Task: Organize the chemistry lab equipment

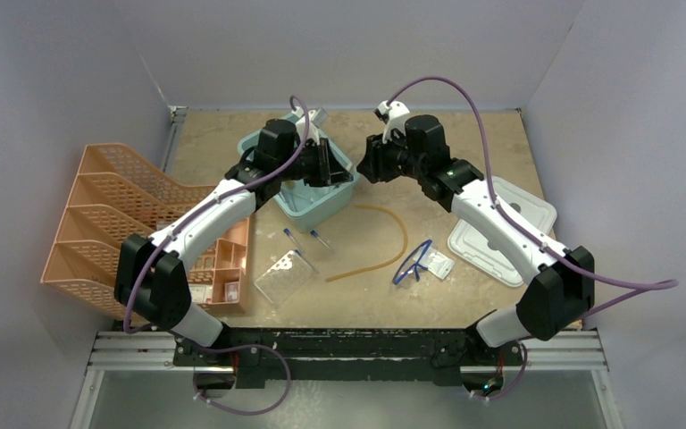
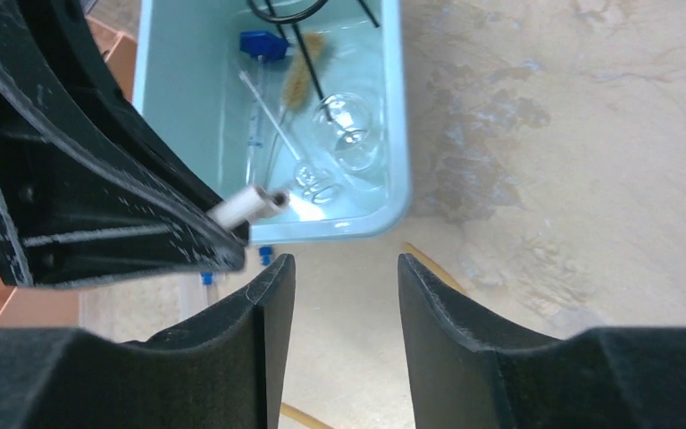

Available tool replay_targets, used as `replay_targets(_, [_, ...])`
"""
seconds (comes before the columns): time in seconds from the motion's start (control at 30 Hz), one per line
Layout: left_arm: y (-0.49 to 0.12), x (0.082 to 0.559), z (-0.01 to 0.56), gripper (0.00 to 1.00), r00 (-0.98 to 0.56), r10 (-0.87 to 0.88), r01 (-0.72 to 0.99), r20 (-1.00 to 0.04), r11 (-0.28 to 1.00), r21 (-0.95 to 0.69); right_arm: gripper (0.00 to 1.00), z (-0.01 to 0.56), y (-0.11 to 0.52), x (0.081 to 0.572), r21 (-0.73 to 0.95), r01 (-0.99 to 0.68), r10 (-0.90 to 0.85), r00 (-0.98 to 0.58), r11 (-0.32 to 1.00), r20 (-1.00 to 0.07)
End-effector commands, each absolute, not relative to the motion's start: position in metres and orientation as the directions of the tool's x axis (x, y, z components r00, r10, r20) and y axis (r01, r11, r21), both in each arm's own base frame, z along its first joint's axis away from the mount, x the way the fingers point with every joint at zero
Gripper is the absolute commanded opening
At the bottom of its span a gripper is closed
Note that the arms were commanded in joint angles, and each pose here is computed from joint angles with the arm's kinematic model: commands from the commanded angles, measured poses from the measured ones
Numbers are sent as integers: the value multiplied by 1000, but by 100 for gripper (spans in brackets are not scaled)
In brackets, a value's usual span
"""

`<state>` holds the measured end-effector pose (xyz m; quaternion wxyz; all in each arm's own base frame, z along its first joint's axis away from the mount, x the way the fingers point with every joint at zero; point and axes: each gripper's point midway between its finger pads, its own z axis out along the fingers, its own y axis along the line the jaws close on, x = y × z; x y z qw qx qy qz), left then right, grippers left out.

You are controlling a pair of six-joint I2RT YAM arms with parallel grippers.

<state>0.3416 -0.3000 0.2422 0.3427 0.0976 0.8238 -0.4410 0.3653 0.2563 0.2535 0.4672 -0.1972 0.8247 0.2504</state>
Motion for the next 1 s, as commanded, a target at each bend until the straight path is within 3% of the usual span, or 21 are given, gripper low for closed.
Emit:
replay_targets(0.0, [-270,368,260,0,-668,-183,451,-721,672,-588,50,291,238,377,191,-519,-39,-399,833,-916])
replay_targets(0.2, [-255,395,251,0,-648,-234,352,-725,752,-557,53,294,225,379,185,-465,-8,-383,865,-924])
replay_targets(0.57, [-201,438,187,0,-634,-233,39,-737,942,-332,53,275,212,383,193,-374,13,-433,907,-901])
replay_targets(0.97, [-167,437,149,0,-664,-183,-87,-725,982,-168,53,264,215,394,203,-338,16,-482,919,-876])
